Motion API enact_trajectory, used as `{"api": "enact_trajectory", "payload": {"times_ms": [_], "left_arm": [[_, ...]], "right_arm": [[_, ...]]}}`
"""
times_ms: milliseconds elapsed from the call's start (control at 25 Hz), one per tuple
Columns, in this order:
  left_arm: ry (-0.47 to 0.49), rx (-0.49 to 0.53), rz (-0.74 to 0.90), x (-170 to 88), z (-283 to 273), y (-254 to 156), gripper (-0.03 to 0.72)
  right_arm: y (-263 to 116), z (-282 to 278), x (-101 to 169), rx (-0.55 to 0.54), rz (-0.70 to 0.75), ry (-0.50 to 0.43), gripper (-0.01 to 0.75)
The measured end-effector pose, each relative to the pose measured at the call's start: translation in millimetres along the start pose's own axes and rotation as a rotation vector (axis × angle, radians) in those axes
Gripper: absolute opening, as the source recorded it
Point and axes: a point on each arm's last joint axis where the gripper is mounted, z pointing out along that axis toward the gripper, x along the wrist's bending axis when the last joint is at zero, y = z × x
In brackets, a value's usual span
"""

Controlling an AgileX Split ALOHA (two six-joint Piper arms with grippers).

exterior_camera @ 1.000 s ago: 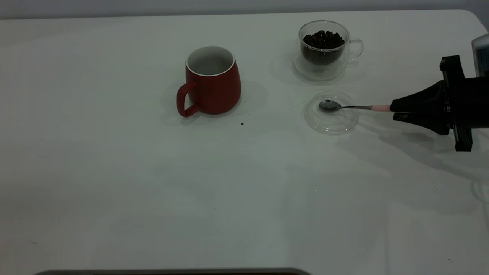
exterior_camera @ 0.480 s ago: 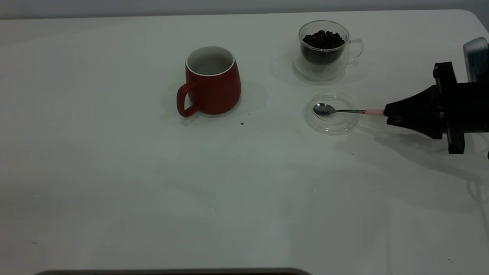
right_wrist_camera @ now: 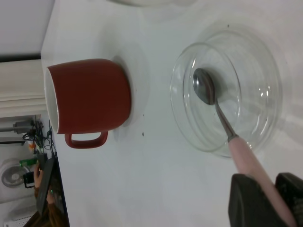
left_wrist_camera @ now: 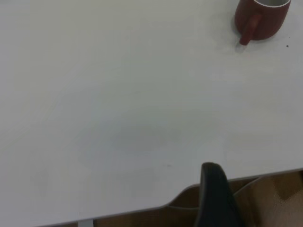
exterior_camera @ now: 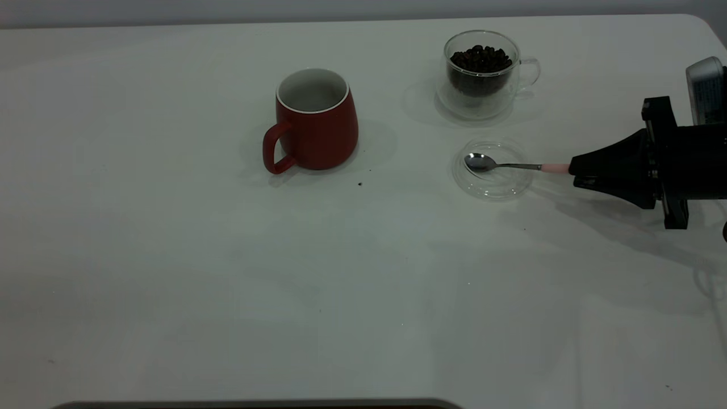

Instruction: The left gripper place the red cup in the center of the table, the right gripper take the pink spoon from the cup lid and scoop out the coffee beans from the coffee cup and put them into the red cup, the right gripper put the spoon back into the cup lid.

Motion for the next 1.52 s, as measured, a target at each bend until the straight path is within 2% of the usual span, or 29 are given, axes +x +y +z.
{"api": "enact_trajectory", "payload": {"times_ms": [80,320,440,600,920,1040,1200,1320,1520], "left_arm": [[0.0,0.0,0.0,0.0,0.0,0.0,0.492],[0.0,0.0,0.001,0.0,0.0,0.0,0.492],[0.0,0.0,0.001,0.0,0.0,0.0,0.492],[0.0,0.0,0.001,0.0,0.0,0.0,0.492],[0.0,0.0,0.001,0.0,0.0,0.0,0.492],[0.0,0.0,0.001,0.0,0.0,0.0,0.492],[0.0,0.0,0.001,0.0,0.0,0.0,0.492],[0.0,0.0,0.001,0.0,0.0,0.0,0.492],[0.0,0.0,0.001,0.0,0.0,0.0,0.492]], "right_arm": [[0.0,0.0,-0.2,0.0,0.0,-0.002,0.178],[0.0,0.0,0.0,0.0,0.0,0.0,0.429],[0.0,0.0,0.9,-0.001,-0.001,0.01,0.521],[-1.7,0.0,0.9,0.019,-0.006,0.009,0.559],[0.0,-35.8,1.9,0.145,0.068,-0.019,0.561],[6.5,-63.8,22.4,0.17,0.04,-0.077,0.561],[6.6,-96.1,63.4,0.204,-0.04,-0.225,0.561],[-0.4,-120.9,109.8,0.214,-0.117,-0.343,0.561],[-36.2,-153.8,190.1,0.219,-0.311,-0.532,0.561]]}}
